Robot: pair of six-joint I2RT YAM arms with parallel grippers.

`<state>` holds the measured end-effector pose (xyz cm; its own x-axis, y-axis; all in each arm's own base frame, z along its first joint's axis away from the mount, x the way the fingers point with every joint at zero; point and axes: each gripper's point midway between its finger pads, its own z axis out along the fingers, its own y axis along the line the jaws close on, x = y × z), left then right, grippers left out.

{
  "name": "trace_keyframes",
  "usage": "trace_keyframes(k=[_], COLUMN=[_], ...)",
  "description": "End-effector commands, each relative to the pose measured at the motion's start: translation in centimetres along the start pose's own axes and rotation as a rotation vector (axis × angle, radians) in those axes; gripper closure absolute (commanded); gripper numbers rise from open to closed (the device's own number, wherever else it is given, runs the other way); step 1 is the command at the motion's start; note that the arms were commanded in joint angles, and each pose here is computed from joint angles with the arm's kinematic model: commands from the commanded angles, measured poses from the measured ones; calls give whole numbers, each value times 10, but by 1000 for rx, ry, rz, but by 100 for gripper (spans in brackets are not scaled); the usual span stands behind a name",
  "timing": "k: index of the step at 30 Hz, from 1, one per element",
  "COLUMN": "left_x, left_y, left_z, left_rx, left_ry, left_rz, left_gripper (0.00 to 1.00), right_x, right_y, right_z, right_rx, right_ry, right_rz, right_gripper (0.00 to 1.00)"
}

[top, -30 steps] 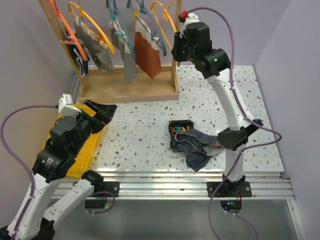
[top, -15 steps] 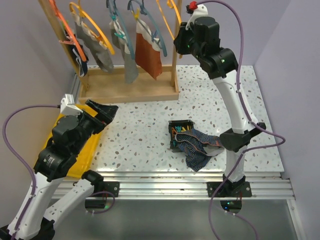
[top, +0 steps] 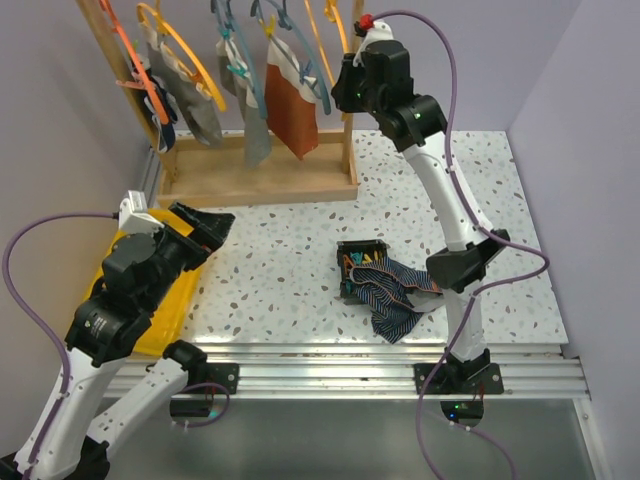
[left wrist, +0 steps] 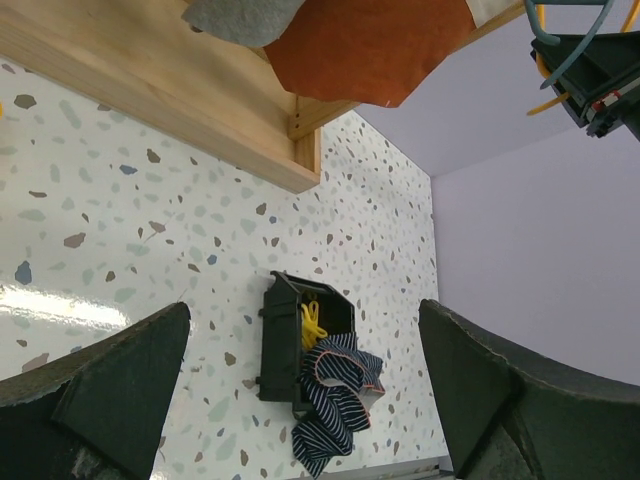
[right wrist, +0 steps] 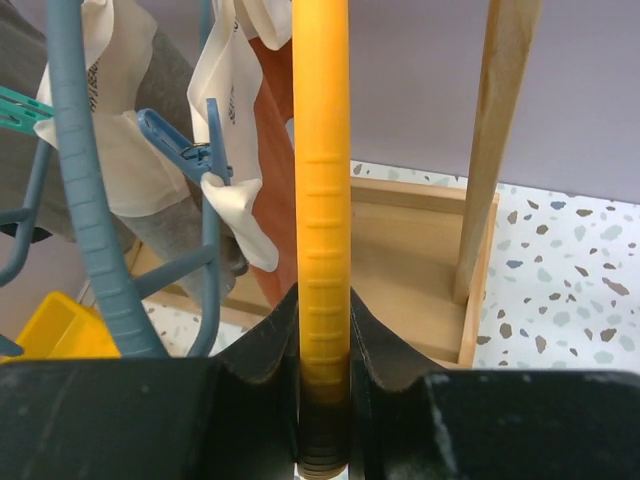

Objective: Remove the underwear clipped to the hanger
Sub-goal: Place the hanger at the clothesline.

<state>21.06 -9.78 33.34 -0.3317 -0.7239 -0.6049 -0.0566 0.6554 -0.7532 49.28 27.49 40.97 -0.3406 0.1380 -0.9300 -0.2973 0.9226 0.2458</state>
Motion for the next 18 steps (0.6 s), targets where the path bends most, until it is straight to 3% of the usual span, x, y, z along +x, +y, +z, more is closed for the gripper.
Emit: trace_keyframes(k=[1, 7, 18], left_x=[-7, -7, -5], left_y=[-2, -4, -3], left_z=[-3, -2, 0], left_rx=[0, 5, -1], left_ry=[-26, -21, -15], left_rz=[0, -4, -9], left_gripper=[0, 0, 0], right_x=[-26, -48, -53], right_y=[8, 0, -12], right_z=[-10, -11, -6], right_rx=[-38, -40, -55], right_ry=[-74, -142, -146], right_rz=[48, 97, 133], right_gripper=[100, 100, 99])
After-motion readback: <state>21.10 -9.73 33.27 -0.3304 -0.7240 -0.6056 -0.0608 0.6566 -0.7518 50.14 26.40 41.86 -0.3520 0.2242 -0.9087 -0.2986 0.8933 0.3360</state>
